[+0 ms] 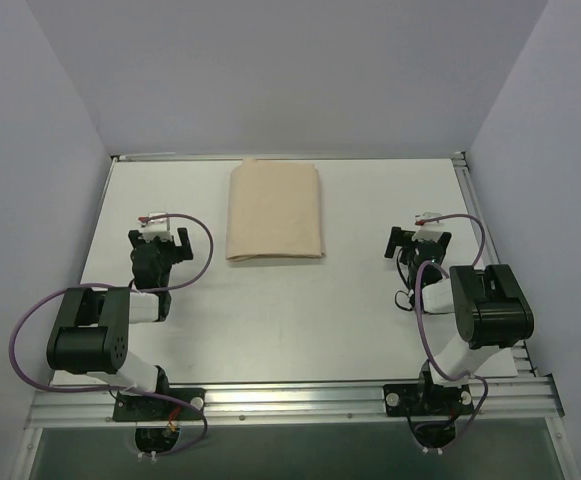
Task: Open and lay out the surgical kit
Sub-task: Open the surgical kit at the center of the board.
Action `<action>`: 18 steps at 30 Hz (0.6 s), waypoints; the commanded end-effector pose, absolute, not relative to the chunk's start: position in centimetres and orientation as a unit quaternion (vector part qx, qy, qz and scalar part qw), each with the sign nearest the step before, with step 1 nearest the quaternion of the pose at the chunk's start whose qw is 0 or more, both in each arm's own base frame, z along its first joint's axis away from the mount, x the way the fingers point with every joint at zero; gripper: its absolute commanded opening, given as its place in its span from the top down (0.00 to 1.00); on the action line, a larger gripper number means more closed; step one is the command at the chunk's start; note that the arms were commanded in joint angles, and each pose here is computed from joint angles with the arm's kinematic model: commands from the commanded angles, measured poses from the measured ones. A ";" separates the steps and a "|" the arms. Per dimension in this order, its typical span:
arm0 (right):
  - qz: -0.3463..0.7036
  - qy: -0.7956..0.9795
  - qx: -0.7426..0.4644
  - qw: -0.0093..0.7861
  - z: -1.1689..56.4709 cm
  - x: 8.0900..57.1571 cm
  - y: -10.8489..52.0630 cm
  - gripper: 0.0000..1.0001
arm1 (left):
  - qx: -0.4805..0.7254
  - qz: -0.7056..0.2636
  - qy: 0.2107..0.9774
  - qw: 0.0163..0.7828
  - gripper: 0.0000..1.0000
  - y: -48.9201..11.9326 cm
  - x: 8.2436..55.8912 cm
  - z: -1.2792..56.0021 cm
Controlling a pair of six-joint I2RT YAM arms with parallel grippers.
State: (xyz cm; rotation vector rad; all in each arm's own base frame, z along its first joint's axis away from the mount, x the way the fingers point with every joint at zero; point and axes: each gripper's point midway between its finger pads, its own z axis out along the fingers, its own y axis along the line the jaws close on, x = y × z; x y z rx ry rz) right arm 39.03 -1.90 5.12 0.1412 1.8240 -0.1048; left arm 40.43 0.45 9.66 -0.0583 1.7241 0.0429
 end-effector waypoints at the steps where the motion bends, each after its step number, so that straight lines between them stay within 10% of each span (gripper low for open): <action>1: -0.067 0.731 0.063 0.676 10.0 40.6 -2.5 0.00 | -0.023 0.025 0.740 0.671 0.06 0.6 41.3 11.6; 18: -0.123 0.717 0.125 0.675 14.6 39.7 -3.1 0.00 | -0.074 0.088 0.769 0.628 0.06 0.9 40.1 15.5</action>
